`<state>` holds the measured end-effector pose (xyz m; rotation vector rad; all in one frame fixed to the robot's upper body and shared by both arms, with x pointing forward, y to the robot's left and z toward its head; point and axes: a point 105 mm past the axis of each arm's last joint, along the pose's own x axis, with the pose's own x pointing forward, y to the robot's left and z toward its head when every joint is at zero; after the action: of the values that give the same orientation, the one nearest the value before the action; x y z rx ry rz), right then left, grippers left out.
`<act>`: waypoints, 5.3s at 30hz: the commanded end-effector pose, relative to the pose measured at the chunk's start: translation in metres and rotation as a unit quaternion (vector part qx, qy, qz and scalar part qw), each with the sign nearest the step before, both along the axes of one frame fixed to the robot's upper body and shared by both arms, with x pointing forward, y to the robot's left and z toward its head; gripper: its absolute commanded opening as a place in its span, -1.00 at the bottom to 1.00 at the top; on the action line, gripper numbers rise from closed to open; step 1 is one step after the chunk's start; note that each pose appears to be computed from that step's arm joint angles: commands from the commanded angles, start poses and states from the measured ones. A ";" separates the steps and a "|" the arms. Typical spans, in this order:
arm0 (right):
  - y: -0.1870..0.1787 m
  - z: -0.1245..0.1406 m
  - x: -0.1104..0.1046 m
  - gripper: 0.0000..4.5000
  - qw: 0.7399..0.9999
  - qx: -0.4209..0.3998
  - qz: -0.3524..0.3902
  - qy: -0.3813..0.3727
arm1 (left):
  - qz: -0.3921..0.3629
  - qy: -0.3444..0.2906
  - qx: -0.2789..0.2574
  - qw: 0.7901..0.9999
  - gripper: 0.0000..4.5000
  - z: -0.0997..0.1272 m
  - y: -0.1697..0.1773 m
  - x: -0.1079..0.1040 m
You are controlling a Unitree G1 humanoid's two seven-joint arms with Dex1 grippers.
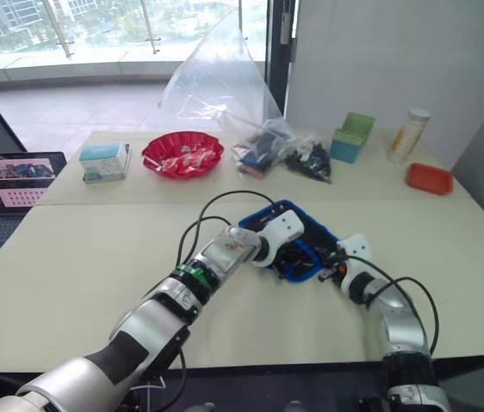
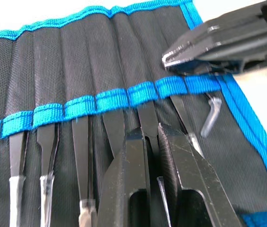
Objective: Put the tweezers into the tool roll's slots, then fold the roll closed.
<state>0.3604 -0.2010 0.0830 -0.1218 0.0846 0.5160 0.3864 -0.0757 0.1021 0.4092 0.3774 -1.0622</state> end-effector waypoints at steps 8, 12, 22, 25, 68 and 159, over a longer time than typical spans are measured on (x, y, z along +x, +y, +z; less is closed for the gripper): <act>0.018 -0.014 -0.006 -1.00 0.999 -0.001 0.031 0.024 | -0.011 -0.004 -0.020 1.000 -0.99 0.005 -0.024 -0.007; 0.020 -0.015 -0.007 -1.00 0.999 -0.001 0.033 0.025 | -0.021 -0.011 -0.020 1.000 -0.99 0.007 -0.031 -0.009; 0.018 -0.017 -0.008 -1.00 0.999 0.000 0.029 0.028 | -0.037 -0.006 -0.011 0.999 0.21 0.009 -0.021 -0.009; 0.018 -0.019 -0.009 -1.00 0.999 0.001 0.028 0.030 | -0.042 0.014 -0.022 0.999 0.61 0.013 -0.012 -0.012; 0.121 0.037 -0.021 1.00 0.928 -0.266 0.218 -0.145 | 0.079 -0.063 -0.133 0.986 1.00 0.022 0.252 -0.087; 0.089 0.019 -0.047 -1.00 0.920 -0.153 0.357 -0.059 | -0.147 -0.052 0.144 0.977 -0.99 0.006 0.223 -0.099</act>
<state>0.3097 -0.0854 0.0971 -0.5091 -0.0358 1.2895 0.2938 0.1329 0.1055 0.8383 0.3143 -1.3230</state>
